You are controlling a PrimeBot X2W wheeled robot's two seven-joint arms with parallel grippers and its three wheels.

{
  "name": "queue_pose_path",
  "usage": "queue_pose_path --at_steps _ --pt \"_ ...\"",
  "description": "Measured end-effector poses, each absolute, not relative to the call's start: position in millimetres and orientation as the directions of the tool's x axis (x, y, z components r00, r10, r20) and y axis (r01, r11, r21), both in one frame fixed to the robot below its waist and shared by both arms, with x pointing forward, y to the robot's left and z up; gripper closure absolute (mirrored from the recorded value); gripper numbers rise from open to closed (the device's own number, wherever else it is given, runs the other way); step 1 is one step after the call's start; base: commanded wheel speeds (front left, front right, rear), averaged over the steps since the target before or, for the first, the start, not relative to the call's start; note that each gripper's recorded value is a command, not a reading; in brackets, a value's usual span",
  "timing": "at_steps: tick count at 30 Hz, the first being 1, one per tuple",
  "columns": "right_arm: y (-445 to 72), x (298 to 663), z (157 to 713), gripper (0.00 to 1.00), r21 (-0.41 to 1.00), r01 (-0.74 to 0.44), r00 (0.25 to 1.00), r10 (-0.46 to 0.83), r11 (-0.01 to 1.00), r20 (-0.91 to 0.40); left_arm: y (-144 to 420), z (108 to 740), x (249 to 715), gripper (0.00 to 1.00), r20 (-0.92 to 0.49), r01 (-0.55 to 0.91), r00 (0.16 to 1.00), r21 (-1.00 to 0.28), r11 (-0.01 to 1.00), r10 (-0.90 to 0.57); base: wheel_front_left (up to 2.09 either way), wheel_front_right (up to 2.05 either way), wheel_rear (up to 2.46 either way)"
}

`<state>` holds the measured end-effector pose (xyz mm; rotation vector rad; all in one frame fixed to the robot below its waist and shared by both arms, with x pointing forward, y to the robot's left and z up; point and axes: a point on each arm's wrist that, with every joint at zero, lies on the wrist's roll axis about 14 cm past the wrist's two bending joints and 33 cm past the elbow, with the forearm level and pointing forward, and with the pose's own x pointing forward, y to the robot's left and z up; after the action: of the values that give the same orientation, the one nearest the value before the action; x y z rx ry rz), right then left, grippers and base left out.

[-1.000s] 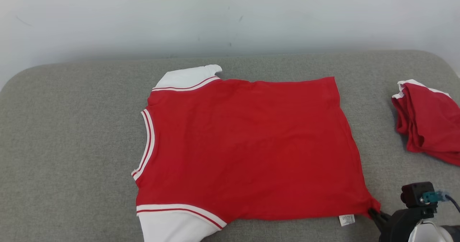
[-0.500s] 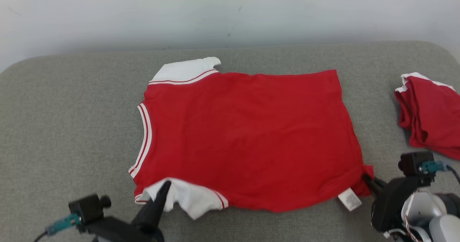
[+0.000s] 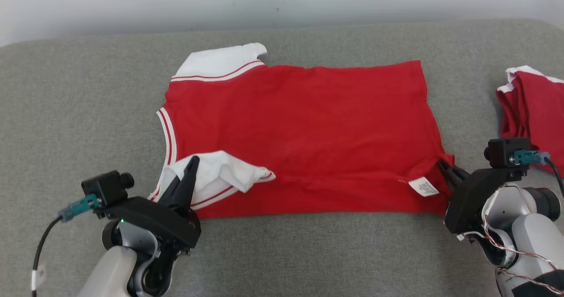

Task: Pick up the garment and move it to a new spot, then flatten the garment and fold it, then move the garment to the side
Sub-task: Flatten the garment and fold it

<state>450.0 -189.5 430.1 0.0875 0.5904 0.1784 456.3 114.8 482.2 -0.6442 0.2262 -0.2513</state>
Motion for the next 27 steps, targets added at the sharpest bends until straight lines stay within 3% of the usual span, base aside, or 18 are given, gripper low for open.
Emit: queue_pose_path --at_steps 19,26,27 --pt "-199 483 422 1.00 0.111 -0.096 0.873 0.138 0.989 -0.468 111 477 507 1.00 -0.116 0.183 0.946 -0.581 0.793 -0.303 0.00 0.00 0.00" --pt "-201 483 408 1.00 0.104 -0.086 0.858 0.127 0.991 -0.499 108 467 517 1.00 -0.142 0.187 0.938 -0.560 0.807 -0.317 0.00 0.00 0.00" --pt "-201 483 407 0.84 0.108 -0.083 0.856 0.126 0.991 -0.501 107 465 517 1.00 -0.152 0.184 0.936 -0.558 0.809 -0.317 0.00 0.00 0.00"
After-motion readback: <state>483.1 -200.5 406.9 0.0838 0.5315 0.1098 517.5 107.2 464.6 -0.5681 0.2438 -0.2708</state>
